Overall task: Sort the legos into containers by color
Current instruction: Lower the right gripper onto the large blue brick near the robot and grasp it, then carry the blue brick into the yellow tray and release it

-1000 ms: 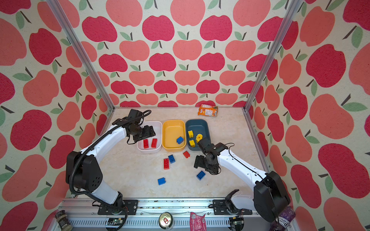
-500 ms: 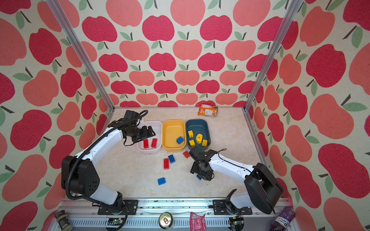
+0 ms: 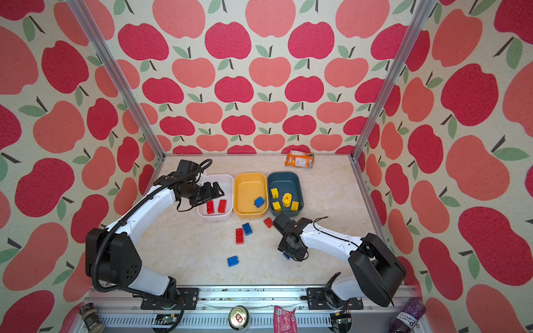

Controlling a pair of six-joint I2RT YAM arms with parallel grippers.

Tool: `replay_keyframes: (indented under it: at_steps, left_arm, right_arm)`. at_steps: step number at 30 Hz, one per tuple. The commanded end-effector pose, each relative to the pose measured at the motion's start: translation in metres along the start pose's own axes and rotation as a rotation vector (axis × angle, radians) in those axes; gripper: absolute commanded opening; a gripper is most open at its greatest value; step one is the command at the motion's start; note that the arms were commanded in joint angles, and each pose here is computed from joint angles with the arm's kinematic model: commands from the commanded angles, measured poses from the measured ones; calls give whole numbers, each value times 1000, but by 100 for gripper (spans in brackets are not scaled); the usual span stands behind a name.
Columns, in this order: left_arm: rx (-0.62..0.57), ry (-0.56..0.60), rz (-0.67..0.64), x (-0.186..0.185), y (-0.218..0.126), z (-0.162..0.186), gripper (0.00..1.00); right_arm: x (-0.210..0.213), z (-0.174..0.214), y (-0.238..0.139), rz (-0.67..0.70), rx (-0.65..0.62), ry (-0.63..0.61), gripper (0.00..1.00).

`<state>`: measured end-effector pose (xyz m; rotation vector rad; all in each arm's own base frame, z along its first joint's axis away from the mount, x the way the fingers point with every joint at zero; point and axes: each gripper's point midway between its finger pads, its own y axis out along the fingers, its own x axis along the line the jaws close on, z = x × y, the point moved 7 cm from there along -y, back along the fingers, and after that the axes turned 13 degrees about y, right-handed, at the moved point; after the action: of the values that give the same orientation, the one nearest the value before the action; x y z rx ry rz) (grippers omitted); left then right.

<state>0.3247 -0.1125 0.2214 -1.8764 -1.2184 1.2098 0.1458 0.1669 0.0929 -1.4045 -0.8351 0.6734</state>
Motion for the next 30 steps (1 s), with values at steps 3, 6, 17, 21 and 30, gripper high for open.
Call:
replay_keyframes:
  at_steps: [3, 6, 17, 21, 30]
  left_arm:
    - [-16, -27, 7, 1, -6, 4, 95]
    - [-20, -33, 4, 1, -7, 5, 95]
    - [-38, -59, -15, 4, -13, 15, 95]
    - [-48, -81, -22, 5, -15, 22, 96]
    - [-60, -117, -40, 6, -19, 39, 97]
  right_arm:
    - [-7, -1, 3, 36, -26, 4, 50]
    - [-6, -2, 2, 38, -28, -6, 44]
    - [13, -16, -32, -18, -62, -100, 33]
    - [33, -26, -54, -59, -82, -172, 33]
    - [102, -42, -91, -152, -102, -380, 32]
